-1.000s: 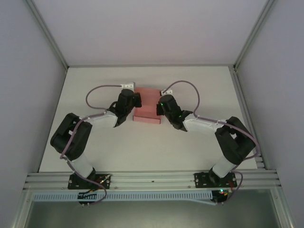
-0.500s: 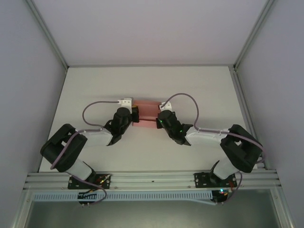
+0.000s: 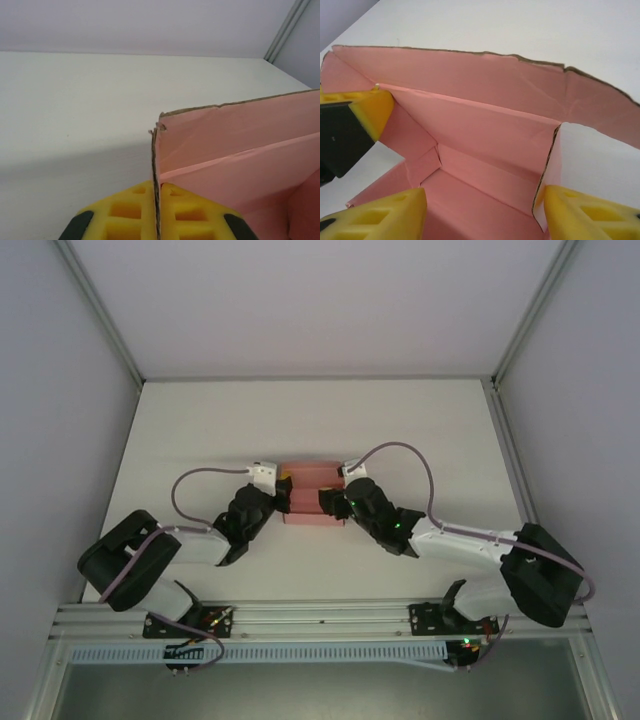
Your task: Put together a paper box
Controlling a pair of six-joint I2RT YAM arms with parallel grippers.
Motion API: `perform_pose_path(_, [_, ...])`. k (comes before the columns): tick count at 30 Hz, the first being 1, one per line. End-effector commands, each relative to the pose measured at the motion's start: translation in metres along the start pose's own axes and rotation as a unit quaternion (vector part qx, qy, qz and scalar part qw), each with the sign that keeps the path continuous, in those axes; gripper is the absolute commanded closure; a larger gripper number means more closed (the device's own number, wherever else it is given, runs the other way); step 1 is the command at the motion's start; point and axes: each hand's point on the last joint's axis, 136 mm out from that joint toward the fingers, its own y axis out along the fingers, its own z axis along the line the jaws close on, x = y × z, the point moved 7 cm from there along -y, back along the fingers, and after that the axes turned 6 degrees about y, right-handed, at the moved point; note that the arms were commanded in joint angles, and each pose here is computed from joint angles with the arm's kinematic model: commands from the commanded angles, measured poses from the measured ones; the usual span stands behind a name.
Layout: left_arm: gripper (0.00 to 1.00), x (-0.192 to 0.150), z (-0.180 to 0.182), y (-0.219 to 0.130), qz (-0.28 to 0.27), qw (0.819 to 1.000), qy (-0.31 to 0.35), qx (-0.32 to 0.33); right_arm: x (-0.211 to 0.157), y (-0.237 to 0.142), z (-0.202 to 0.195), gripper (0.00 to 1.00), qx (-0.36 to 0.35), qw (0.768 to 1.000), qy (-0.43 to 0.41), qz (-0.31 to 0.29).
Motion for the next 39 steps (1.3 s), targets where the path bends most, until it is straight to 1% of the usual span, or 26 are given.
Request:
perform_pose_path(1, [0.94, 0.011, -0.015, -0.006, -0.034, 0.998, 0.032, -0.036, -0.010, -0.010, -0.006, 0.36, -0.003, 1.000, 0.018, 0.018])
perform_pose_path(5, [0.92, 0.006, -0.024, -0.008, -0.036, 0.997, 0.053, -0.042, -0.025, -0.015, -0.009, 0.34, 0.025, 0.998, 0.045, 0.030])
perform_pose_path(7, [0.92, 0.003, -0.027, -0.010, -0.037, 0.996, 0.066, -0.042, -0.030, -0.017, -0.009, 0.31, 0.035, 0.998, 0.047, 0.038])
perform_pose_path(10, [0.92, -0.002, -0.027, -0.013, -0.033, 0.996, 0.079, -0.035, -0.032, -0.020, -0.014, 0.29, 0.025, 0.998, 0.050, 0.040])
perform_pose_path(11, [0.91, -0.003, -0.027, -0.015, -0.032, 0.996, 0.081, -0.036, -0.032, -0.022, -0.016, 0.31, 0.020, 0.998, 0.050, 0.036])
perform_pose_path(13, [0.88, -0.005, -0.029, -0.015, -0.029, 0.996, 0.078, -0.037, -0.033, -0.022, -0.017, 0.39, 0.022, 0.998, 0.053, 0.031])
perform_pose_path(16, [0.87, -0.008, -0.033, -0.015, -0.027, 0.996, 0.078, -0.045, -0.038, -0.021, -0.016, 0.40, 0.033, 0.997, 0.054, 0.040])
perform_pose_path(18, [0.86, -0.008, -0.034, -0.017, -0.026, 0.996, 0.069, -0.047, -0.042, -0.021, -0.018, 0.39, 0.025, 0.997, 0.054, 0.055])
perform_pose_path(19, [0.83, -0.008, -0.034, -0.018, -0.026, 0.997, 0.063, -0.048, -0.044, -0.021, -0.021, 0.41, 0.016, 0.997, 0.054, 0.058])
perform_pose_path(21, [0.81, -0.007, -0.035, -0.020, -0.026, 0.997, 0.055, -0.056, -0.047, -0.022, -0.025, 0.50, 0.004, 0.997, 0.059, 0.056])
perform_pose_path(22, [0.80, -0.008, -0.035, -0.021, -0.023, 0.997, 0.051, -0.060, -0.048, -0.022, -0.027, 0.52, 0.003, 0.997, 0.062, 0.053])
perform_pose_path(24, [0.80, -0.008, -0.038, -0.022, -0.013, 0.996, 0.042, -0.072, -0.049, -0.022, -0.026, 0.54, 0.011, 0.997, 0.065, 0.048])
perform_pose_path(26, [0.79, -0.009, -0.043, -0.025, 0.000, 0.994, 0.040, -0.100, -0.050, -0.021, -0.026, 0.55, 0.012, 0.996, 0.067, 0.049])
perform_pose_path(27, [0.78, -0.010, -0.045, -0.026, 0.009, 0.993, 0.043, -0.112, -0.050, -0.021, -0.026, 0.56, 0.011, 0.996, 0.067, 0.050])
perform_pose_path(28, [0.75, -0.011, -0.046, -0.027, 0.020, 0.992, 0.045, -0.119, -0.052, -0.020, -0.027, 0.57, 0.007, 0.996, 0.066, 0.052])
perform_pose_path(30, [0.74, -0.011, -0.048, -0.029, 0.042, 0.990, 0.047, -0.126, -0.054, -0.019, -0.029, 0.61, 0.000, 0.996, 0.065, 0.058])
perform_pose_path(31, [0.72, -0.011, -0.047, -0.030, 0.053, 0.990, 0.045, -0.125, -0.055, -0.019, -0.030, 0.61, -0.002, 0.996, 0.065, 0.059])
perform_pose_path(32, [0.72, -0.012, -0.047, -0.032, 0.064, 0.989, 0.045, -0.126, -0.057, -0.019, -0.031, 0.61, -0.003, 0.996, 0.066, 0.061])
perform_pose_path(35, [0.72, -0.013, -0.047, -0.036, 0.092, 0.987, 0.036, -0.130, -0.061, -0.018, -0.033, 0.64, -0.002, 0.996, 0.068, 0.061])
perform_pose_path(39, [0.75, -0.003, -0.053, -0.033, 0.095, 0.985, 0.012, -0.142, -0.060, -0.016, -0.029, 0.69, 0.006, 0.996, 0.060, 0.062])
